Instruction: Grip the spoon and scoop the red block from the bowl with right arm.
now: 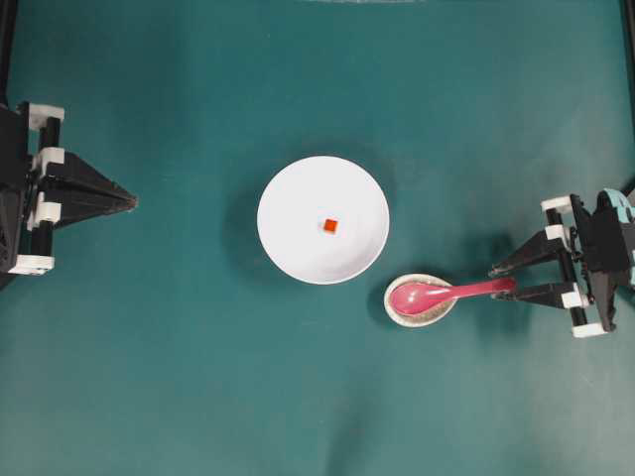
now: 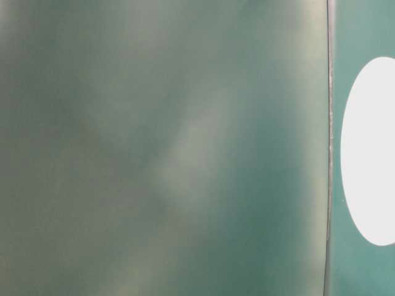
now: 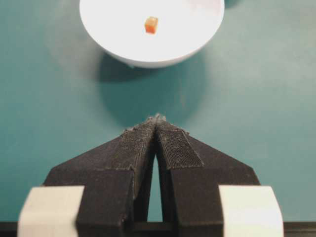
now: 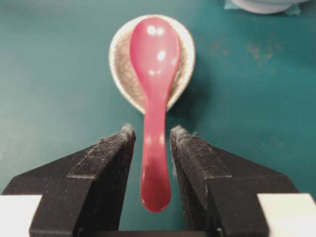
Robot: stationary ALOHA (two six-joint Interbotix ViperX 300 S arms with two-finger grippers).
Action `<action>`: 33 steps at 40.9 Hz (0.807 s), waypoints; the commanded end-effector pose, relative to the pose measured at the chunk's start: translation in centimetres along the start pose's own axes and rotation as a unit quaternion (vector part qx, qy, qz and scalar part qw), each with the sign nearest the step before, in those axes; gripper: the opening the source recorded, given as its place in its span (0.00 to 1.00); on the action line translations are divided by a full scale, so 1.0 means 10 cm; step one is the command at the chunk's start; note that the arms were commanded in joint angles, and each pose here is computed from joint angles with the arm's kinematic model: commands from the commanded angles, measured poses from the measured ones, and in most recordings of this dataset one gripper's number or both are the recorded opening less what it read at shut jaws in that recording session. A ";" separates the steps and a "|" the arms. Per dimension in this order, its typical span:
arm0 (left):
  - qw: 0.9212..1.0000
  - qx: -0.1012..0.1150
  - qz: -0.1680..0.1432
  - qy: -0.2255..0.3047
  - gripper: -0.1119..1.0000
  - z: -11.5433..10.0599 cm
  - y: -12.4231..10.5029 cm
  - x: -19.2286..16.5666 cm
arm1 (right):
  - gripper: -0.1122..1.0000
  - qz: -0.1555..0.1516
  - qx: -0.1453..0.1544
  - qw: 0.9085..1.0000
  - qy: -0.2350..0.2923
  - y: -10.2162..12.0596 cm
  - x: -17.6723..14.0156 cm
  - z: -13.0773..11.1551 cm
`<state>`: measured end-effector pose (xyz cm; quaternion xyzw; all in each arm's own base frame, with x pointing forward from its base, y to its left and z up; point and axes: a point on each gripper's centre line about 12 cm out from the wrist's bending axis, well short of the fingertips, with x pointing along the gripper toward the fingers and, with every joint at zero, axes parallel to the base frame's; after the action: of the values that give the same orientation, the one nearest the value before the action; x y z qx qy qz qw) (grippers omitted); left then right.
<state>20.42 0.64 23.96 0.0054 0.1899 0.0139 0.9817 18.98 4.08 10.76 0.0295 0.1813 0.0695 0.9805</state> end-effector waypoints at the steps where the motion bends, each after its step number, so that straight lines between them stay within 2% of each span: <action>1: 1.000 0.002 0.001 -0.010 0.10 0.08 0.00 0.00 | 0.49 0.004 -0.001 1.000 -0.010 0.01 0.00 0.03; 33: 1.000 0.000 0.001 -0.009 0.10 0.08 0.00 0.00 | 0.49 0.000 -0.012 1.000 -0.019 0.01 0.16 -0.06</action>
<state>20.40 0.61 23.99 0.0056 0.1892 0.0132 0.9818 19.92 4.30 9.24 0.0175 0.1780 0.0689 0.9815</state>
